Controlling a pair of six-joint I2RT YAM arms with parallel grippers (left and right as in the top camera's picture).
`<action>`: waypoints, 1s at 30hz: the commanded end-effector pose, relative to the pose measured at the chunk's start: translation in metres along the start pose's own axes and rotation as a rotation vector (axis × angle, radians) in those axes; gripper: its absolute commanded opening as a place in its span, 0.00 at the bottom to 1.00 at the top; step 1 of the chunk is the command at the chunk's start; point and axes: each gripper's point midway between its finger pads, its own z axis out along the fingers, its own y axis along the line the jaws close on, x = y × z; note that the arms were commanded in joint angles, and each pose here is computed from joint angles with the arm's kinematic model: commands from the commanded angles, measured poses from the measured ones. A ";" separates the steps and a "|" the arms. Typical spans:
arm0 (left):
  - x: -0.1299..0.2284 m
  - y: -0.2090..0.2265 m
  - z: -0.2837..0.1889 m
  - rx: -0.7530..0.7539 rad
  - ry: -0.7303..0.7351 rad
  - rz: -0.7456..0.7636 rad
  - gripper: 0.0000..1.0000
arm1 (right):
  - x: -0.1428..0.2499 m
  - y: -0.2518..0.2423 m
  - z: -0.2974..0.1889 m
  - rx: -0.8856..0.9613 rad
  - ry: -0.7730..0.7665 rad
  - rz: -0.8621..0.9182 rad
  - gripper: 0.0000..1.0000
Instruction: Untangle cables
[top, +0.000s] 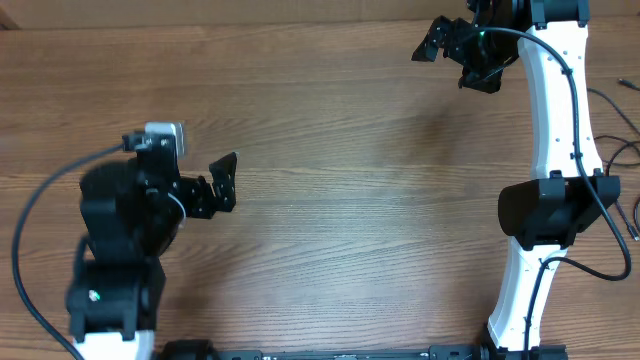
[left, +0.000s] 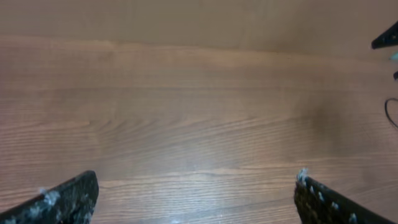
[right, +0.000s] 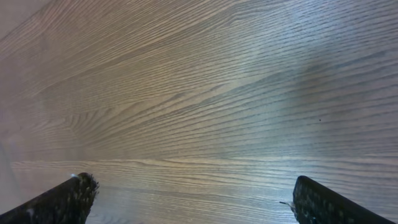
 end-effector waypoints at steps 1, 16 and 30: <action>0.002 -0.003 -0.007 0.025 -0.132 -0.051 1.00 | 0.000 0.010 -0.021 -0.023 -0.047 -0.020 1.00; 0.022 -0.006 -0.029 0.100 -0.508 0.005 0.99 | 0.000 0.010 -0.021 -0.023 -0.047 -0.020 1.00; 0.030 -0.002 -0.052 0.109 -0.816 0.066 1.00 | 0.000 0.010 -0.021 -0.023 -0.047 -0.020 1.00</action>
